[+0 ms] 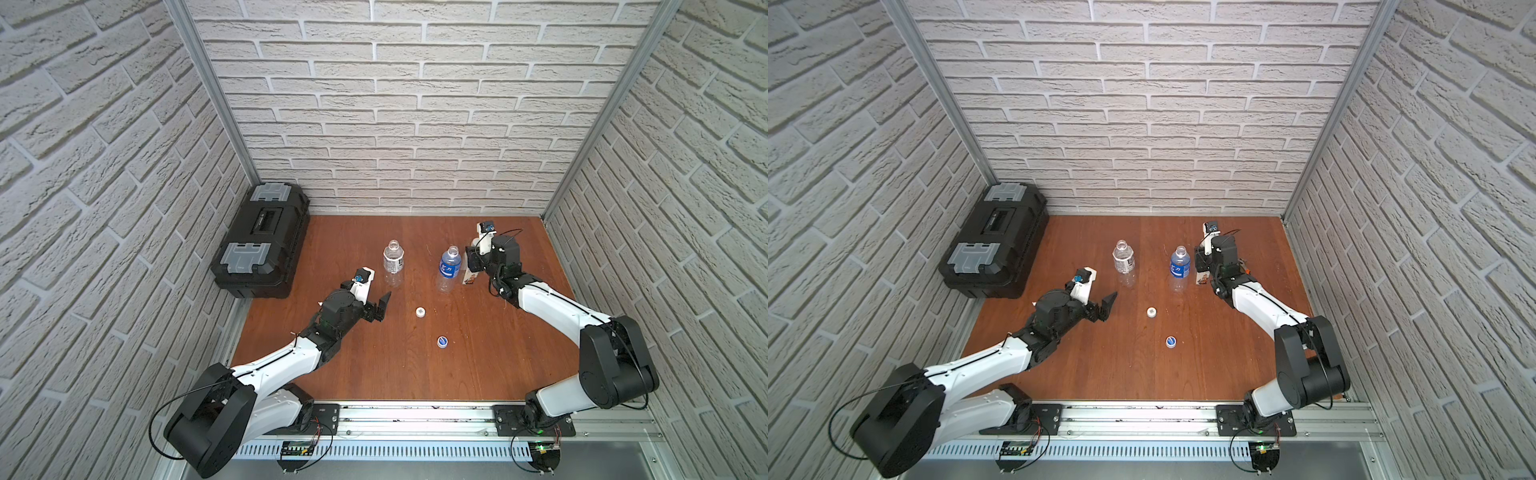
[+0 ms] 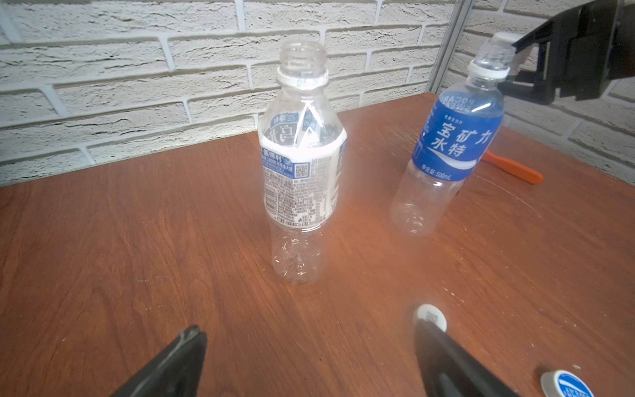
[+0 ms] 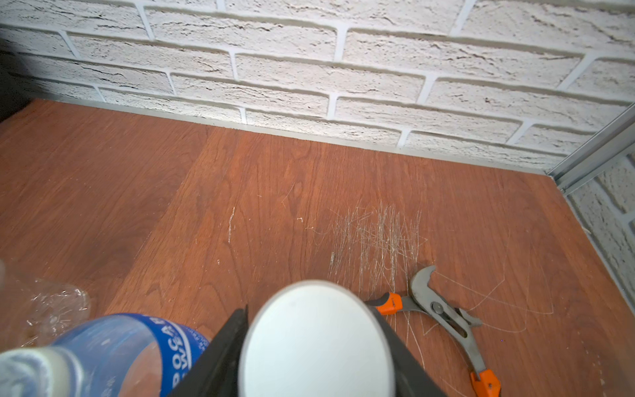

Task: Screw on the bottle caps
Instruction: Place the plastic bottle at the center of the board, then pick up the plastic bottle at the center of the board.

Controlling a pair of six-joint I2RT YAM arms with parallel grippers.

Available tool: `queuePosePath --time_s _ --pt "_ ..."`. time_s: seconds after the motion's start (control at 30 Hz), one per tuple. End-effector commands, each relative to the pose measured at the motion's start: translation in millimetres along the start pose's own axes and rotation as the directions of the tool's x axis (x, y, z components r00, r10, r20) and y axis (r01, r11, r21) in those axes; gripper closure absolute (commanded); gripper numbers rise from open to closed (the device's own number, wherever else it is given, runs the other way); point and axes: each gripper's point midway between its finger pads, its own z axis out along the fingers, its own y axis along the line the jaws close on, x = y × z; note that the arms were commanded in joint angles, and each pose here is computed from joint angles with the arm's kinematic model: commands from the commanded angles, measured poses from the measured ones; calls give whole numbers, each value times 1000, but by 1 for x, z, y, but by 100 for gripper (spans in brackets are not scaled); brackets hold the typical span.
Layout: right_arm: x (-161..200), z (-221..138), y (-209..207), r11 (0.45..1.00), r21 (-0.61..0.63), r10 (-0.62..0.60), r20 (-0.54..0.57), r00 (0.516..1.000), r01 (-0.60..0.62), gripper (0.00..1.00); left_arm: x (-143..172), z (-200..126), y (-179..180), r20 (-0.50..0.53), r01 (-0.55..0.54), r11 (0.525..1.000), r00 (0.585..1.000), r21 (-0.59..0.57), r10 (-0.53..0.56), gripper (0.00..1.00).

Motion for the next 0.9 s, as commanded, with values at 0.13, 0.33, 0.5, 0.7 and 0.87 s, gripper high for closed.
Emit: queuePosePath --time_s 0.13,0.33,0.5,0.7,0.87 --pt "-18 -21 -5 1000 6 -3 54 999 2 19 -23 0 -2 73 -14 1000 997 13 13 2" --pt "-26 -50 -21 996 81 -27 87 996 20 0 -22 -3 -2 71 -39 999 997 13 38 2" --pt "-40 -94 -15 997 29 -78 95 992 75 1 -13 -7 8 56 -68 997 996 -21 69 2" --pt "-71 -130 82 928 -319 -149 148 978 190 7 -2 -7 19 40 -64 997 997 -35 65 2" --pt "-85 -118 171 825 -504 -204 155 967 255 11 4 -9 35 44 -24 998 999 -62 27 2"
